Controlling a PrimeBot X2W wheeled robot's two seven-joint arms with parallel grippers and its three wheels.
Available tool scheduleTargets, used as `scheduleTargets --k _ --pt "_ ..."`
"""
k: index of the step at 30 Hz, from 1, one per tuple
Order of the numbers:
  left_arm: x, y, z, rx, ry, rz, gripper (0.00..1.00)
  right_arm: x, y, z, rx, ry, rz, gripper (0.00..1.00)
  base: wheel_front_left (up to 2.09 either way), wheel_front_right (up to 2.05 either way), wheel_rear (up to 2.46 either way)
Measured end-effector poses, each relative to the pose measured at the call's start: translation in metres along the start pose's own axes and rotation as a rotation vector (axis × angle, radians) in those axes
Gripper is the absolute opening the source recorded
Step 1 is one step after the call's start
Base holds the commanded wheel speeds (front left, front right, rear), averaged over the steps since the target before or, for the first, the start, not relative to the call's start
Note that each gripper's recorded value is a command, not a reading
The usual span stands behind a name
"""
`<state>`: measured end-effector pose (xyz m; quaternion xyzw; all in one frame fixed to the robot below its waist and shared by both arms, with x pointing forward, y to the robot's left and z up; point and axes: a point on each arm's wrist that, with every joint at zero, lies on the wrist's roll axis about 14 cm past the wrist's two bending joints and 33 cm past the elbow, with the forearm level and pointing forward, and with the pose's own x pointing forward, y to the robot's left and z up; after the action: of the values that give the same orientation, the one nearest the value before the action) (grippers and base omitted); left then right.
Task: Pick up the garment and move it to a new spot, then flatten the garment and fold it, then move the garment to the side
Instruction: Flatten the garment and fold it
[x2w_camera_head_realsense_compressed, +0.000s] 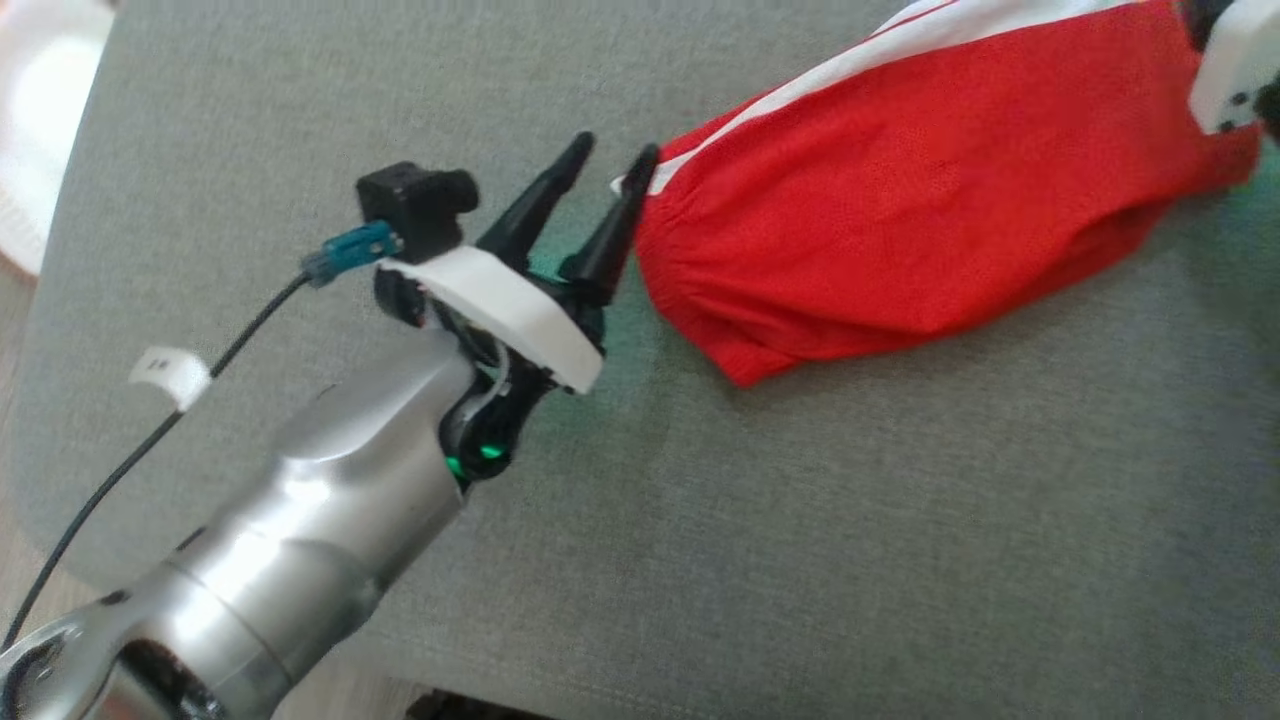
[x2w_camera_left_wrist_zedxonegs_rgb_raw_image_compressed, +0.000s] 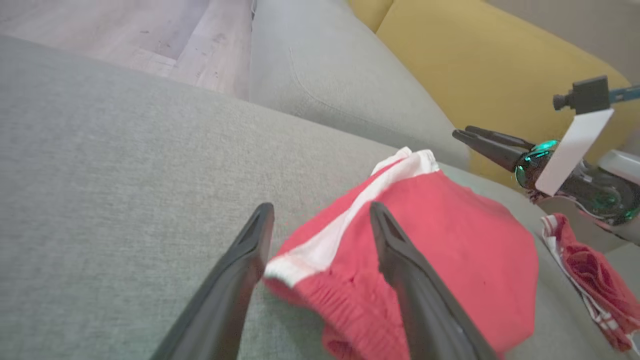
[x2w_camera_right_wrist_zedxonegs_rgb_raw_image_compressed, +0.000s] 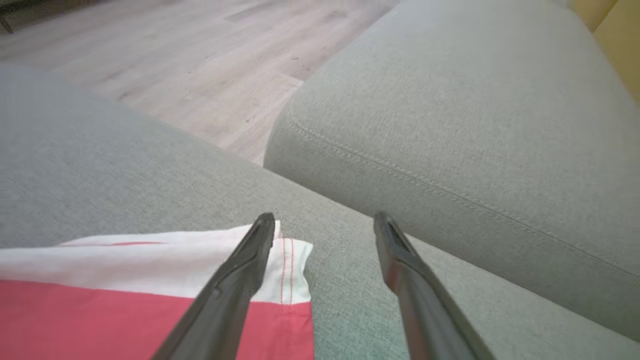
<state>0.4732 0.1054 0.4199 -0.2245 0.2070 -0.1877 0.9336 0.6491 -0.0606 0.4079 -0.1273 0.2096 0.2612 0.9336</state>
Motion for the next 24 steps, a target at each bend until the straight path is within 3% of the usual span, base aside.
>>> scheduleTargets --k 11,17,20,24 --pt "-0.038 0.005 0.062 -0.018 -0.241 0.078 1.0 -0.078 -0.005 0.068 0.084 -0.264 -0.055 1.0 0.0 0.0 0.0" --pt "-0.066 -0.014 0.1 0.031 -0.42 0.095 1.0 -0.129 -0.002 0.08 0.147 -0.392 -0.091 1.0 0.0 0.0 0.0" --pt "-0.08 -0.017 0.097 0.049 -0.459 0.124 1.0 -0.153 0.001 0.081 0.186 -0.453 -0.109 1.0 0.0 0.0 0.0" --pt "-0.095 -0.024 0.076 0.035 -0.473 0.151 1.0 -0.186 0.006 0.055 0.265 -0.482 -0.164 1.0 0.0 0.0 0.0"
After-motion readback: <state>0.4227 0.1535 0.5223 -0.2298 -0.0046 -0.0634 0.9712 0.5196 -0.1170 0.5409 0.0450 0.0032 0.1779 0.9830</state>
